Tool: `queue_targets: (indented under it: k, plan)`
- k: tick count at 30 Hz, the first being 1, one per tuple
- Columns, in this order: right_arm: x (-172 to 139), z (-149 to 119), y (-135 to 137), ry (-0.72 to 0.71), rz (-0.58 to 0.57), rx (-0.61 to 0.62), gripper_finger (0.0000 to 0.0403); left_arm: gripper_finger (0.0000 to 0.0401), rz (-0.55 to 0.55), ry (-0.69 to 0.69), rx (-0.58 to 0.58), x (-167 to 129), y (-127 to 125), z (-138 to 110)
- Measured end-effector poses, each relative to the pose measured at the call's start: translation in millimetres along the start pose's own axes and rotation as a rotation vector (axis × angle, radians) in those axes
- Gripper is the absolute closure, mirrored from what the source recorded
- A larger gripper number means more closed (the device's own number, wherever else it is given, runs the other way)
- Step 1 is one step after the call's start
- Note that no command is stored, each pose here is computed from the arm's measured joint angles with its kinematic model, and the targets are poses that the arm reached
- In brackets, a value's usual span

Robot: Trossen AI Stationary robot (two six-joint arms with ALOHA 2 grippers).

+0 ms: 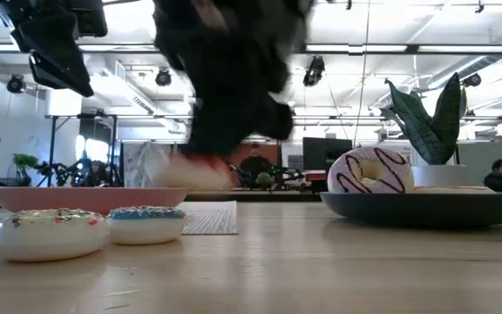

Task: Pick & Place donuts
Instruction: Put the small orange donut on the pink plate, then put the small light blue donut on the pink plate

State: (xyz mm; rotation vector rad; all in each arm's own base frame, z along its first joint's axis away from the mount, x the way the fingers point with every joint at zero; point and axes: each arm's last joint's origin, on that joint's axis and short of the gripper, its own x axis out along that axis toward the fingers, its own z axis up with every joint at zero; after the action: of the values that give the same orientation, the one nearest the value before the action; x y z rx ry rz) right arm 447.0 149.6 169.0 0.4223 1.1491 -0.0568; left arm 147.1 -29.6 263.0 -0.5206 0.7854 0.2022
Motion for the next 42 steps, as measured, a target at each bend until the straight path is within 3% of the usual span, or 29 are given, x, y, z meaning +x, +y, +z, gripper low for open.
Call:
queue_targets:
  k: [7,12,19,28,33,38,42]
  plan:
    - [-37,67,-28,-0.216,-0.02,0.094,0.0387,0.0314,0.017,-0.038,-0.031,-21,11,-7]
    - [-21,98,-61,-0.227,-0.02,0.168,0.0387,0.0314,0.026,-0.082,-0.037,-29,16,-9]
    - [11,106,-59,-0.172,-0.003,0.169,0.0358,0.0314,0.062,-0.065,-0.032,-34,22,-14]
    - [8,104,-60,-0.143,-0.107,0.171,0.0246,0.0314,0.098,-0.037,-0.017,-37,27,-19]
    - [8,103,-58,-0.144,-0.121,0.139,0.0206,0.0314,0.097,-0.036,0.002,-38,27,-19]
    - [-5,96,-43,-0.13,-0.138,0.063,0.0198,0.0314,0.107,-0.022,0.02,-36,29,-21]
    - [-19,76,-19,-0.043,-0.159,-0.139,0.0197,0.0314,0.111,-0.007,0.026,-31,30,-25]
